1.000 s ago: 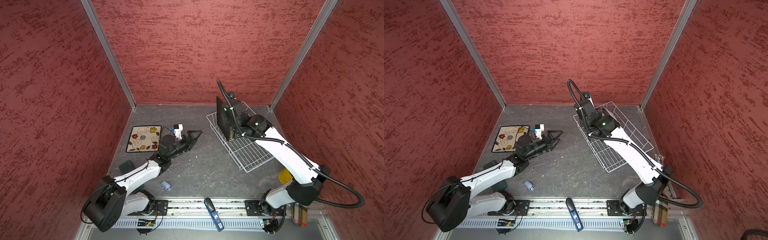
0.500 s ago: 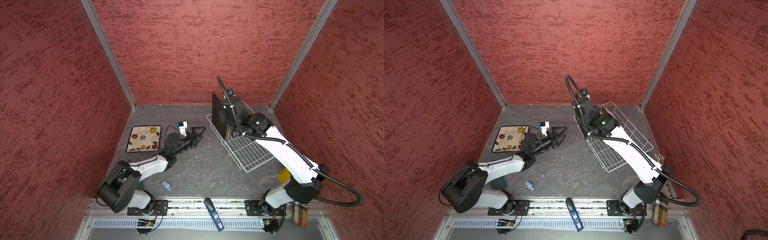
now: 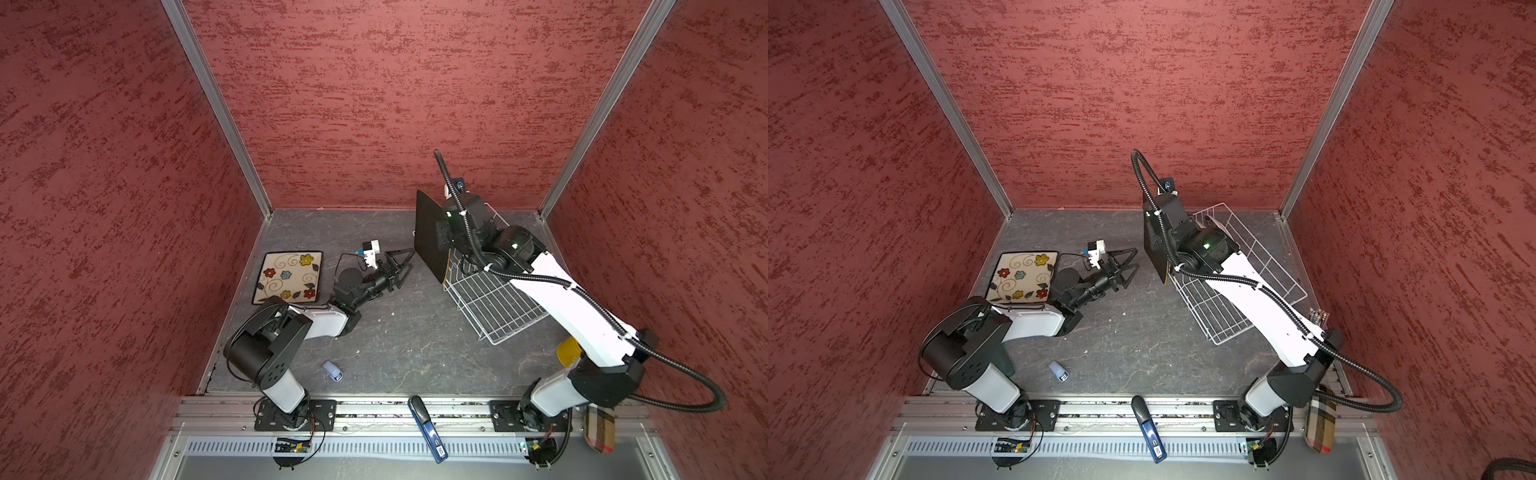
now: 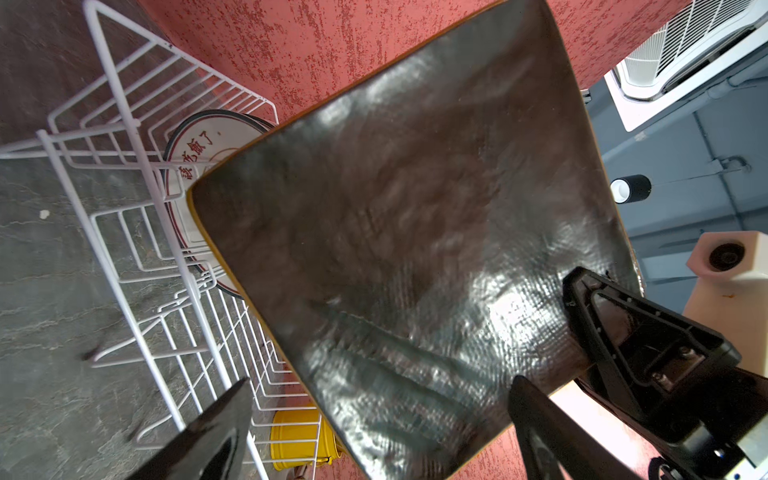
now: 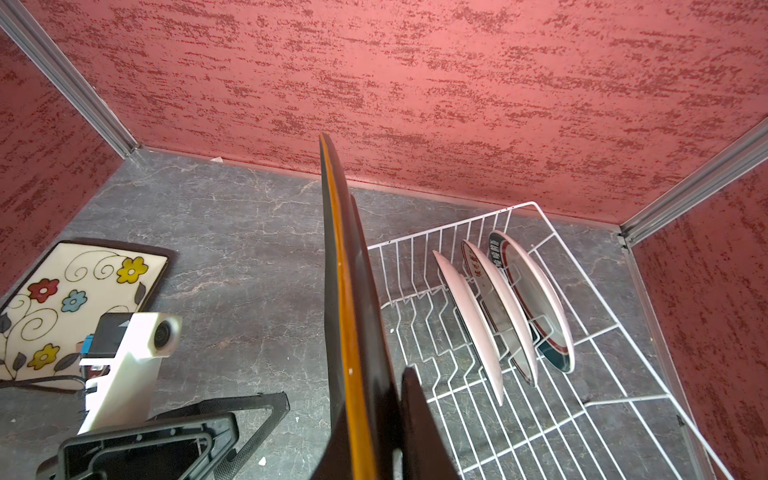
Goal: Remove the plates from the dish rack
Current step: 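Close the left gripper on the brown plate's edge held by the right gripper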
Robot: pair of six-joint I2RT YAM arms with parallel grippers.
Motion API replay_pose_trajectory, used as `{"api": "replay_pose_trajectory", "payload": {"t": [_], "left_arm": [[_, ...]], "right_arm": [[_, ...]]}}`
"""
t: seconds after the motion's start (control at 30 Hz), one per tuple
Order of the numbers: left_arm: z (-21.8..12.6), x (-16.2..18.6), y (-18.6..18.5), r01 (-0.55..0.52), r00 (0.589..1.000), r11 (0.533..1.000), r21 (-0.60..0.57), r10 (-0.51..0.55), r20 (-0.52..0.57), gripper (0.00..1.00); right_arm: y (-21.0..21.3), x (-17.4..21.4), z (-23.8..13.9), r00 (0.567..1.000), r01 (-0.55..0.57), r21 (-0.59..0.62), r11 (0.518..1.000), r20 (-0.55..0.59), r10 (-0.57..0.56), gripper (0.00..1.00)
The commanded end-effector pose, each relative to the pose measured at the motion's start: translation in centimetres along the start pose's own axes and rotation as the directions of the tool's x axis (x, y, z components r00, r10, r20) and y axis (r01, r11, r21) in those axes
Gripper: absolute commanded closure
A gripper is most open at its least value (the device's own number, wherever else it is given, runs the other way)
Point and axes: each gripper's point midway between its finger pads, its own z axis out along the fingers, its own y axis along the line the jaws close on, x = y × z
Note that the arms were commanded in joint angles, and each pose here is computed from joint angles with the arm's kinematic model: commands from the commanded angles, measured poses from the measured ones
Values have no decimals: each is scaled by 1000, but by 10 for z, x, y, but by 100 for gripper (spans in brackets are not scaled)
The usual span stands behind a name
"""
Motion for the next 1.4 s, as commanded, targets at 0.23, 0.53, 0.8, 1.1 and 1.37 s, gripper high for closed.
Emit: {"api": "replay_pose_trajectory", "payload": {"t": [0.23,0.53,0.8,1.1,1.37], "left_arm": [[10,7,-7,2,1000,998,60,-1,-15,4],[15,7,-9,33,999,992,121,-32,-9,4],[25,10,-22,19,1000,987,160,-17,-11,4],[22,6,-42,-34,999,979,199,29,28,6],[11,1,-71,-98,994,963,249,80,80,13]], "right_arm": [[6,-72,-37,957,-155,-98,983,232,174,100],[6,-74,-40,955,-161,-100,982,237,180,100],[5,-80,-52,935,-203,-156,967,261,239,100],[-6,-79,-66,921,-236,-163,958,275,274,100],[-17,-60,-83,878,-328,-253,910,273,393,100]]}}
